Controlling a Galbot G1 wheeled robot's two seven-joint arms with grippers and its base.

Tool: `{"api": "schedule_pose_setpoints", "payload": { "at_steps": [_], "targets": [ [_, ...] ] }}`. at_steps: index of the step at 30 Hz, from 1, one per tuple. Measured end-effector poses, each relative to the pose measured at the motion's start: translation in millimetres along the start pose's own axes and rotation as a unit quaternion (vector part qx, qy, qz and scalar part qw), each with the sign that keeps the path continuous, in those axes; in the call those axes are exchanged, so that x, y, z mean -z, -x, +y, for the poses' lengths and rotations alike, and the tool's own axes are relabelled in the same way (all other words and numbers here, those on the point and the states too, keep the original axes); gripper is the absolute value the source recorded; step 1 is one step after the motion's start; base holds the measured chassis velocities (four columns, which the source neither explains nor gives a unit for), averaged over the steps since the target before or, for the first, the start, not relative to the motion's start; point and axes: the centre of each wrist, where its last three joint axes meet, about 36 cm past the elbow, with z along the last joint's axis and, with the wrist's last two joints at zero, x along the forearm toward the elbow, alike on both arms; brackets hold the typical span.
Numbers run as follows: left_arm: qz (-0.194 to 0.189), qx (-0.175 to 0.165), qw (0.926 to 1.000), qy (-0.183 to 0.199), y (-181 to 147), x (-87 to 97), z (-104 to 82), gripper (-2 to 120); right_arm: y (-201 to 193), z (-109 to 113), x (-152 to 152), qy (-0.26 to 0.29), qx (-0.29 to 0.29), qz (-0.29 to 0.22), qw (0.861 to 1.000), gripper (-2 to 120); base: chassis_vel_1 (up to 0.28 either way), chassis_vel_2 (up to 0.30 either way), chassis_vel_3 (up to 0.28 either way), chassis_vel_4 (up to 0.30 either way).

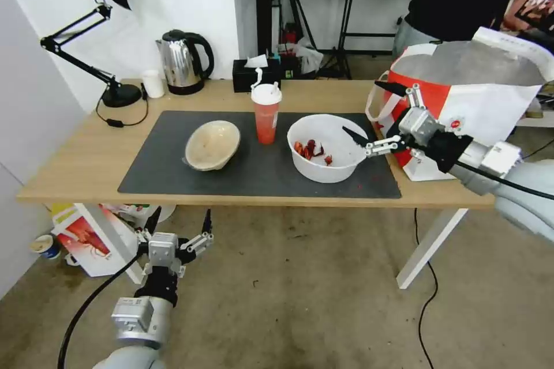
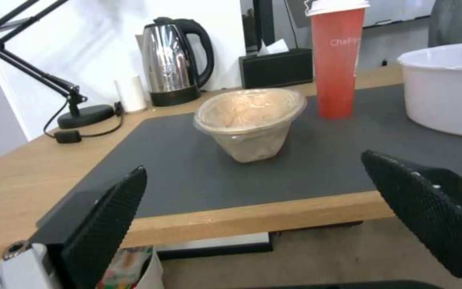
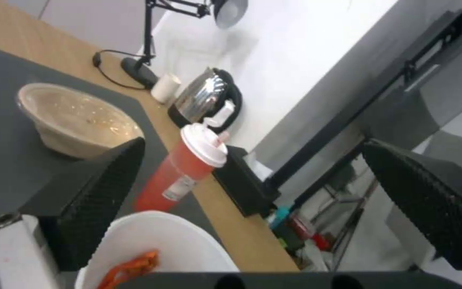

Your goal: Pick up the trash from the table and place it into the takeout bag.

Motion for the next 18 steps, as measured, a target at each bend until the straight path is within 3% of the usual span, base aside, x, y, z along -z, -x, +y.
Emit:
{"api": "schedule_pose_setpoints", "payload": {
  "at_steps": [11,18],
  "targets": [
    [0.000,0.000,1.0000,0.000,0.0,0.0,0.0,100,60.3,-10.9,-2.4,0.024,0.054,-0.046,0.997,100,0.000,0.000,0.000,0.000],
    [0.000,0.000,1.0000,0.000,0.1,0.0,-0.1,100,87.0,-25.5,13.5,0.068,0.132,-0.041,0.988,100,0.000,0.000,0.000,0.000]
  ]
}}
